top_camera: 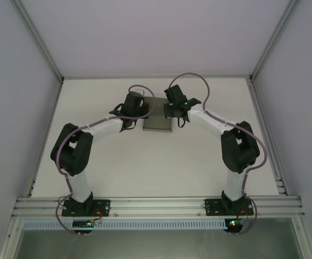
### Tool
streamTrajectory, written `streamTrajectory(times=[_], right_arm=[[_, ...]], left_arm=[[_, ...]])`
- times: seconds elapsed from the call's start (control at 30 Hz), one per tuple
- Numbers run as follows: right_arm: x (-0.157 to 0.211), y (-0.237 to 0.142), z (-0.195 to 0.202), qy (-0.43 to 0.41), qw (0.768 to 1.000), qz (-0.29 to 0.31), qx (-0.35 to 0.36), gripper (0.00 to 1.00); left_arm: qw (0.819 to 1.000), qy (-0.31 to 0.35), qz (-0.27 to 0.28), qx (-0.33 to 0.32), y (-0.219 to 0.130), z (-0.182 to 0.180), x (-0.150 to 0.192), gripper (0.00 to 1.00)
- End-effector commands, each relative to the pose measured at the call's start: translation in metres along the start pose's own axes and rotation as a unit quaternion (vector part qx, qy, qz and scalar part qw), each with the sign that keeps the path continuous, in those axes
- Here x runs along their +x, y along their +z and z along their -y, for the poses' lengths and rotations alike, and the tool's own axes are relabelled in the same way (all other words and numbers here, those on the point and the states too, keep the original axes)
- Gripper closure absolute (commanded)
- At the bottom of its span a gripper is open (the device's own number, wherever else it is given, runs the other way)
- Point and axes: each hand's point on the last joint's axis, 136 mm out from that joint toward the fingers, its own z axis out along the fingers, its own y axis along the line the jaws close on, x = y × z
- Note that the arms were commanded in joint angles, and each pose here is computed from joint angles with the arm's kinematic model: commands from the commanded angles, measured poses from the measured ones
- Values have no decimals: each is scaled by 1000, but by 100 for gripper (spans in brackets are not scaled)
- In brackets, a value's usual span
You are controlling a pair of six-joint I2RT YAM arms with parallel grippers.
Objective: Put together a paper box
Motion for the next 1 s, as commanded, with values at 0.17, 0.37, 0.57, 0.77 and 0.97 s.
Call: streamTrajectory(times=[0.17,0.37,0.57,0.77,0.97], right_arm=[[-34,1,-45,85,991,73,-77,100],[-15,9,-40,97,991,68,-57,100],[28,17,-29,71,994,70,-44,100],[64,16,-17,20,997,75,-26,100],[90,18,-12,-5,998,63,-12,100]], left_arm=[[996,-20,-21,88,5,47,22,100],[995,-29,-36,85,9,41,45,100],[994,-44,-60,82,7,28,80,100],[993,-52,-79,65,-8,12,106,98],[995,-59,-50,61,-33,10,90,77]])
